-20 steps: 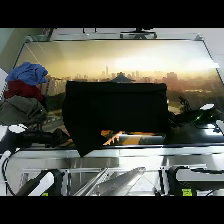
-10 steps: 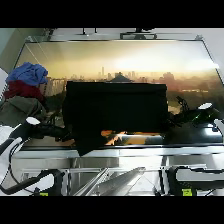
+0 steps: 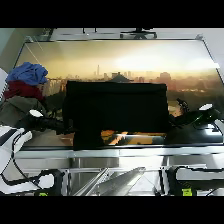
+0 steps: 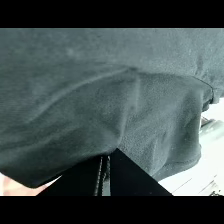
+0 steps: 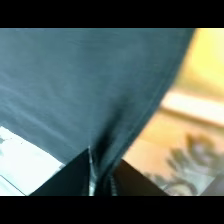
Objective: Fold the shirts.
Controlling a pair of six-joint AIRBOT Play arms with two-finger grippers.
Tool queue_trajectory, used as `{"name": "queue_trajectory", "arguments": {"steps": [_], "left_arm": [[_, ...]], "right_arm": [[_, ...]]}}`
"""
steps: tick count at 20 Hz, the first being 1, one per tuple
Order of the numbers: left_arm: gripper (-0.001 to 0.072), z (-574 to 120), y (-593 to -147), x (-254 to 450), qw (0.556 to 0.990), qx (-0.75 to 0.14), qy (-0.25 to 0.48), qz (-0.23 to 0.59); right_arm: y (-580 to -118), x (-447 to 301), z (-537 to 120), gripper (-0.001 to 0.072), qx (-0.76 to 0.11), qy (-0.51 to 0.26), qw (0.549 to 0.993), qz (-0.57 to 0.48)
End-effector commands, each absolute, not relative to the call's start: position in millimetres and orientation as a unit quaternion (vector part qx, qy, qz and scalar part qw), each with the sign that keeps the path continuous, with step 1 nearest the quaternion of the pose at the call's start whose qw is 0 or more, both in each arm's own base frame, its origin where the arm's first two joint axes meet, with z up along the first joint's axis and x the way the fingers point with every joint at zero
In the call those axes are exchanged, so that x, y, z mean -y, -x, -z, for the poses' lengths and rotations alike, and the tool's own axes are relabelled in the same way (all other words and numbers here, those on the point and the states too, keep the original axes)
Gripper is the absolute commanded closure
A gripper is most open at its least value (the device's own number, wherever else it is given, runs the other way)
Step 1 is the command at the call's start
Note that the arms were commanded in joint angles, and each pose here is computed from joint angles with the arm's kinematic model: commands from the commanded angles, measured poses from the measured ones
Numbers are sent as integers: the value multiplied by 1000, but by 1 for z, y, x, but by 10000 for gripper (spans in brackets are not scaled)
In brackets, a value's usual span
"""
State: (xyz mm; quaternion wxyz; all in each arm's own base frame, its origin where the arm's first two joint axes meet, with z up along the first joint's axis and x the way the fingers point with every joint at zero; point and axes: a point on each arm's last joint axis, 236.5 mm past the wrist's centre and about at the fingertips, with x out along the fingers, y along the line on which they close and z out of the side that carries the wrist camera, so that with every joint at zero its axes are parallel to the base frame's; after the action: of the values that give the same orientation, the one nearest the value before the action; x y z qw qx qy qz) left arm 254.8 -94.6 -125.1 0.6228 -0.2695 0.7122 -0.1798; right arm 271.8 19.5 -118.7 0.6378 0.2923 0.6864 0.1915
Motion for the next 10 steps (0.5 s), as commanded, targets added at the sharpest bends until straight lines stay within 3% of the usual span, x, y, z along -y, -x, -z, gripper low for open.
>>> {"name": "queue_trajectory", "arguments": {"steps": [1, 2, 5, 10], "left_arm": [[682, 110, -258, 107, 618, -695, 293, 223], [682, 106, -258, 111, 614, -692, 297, 235], [681, 83, -254, 111, 618, -680, 298, 258], [682, 29, -258, 89, 666, -627, 307, 263]], "right_arm": [[-265, -25, 110, 657, -690, -311, 620, -204], [-264, -26, 108, 690, -693, -314, 616, -205], [-268, -20, 100, 690, -687, -320, 620, -202], [-285, 7, 84, 690, -652, -364, 644, -164]]}}
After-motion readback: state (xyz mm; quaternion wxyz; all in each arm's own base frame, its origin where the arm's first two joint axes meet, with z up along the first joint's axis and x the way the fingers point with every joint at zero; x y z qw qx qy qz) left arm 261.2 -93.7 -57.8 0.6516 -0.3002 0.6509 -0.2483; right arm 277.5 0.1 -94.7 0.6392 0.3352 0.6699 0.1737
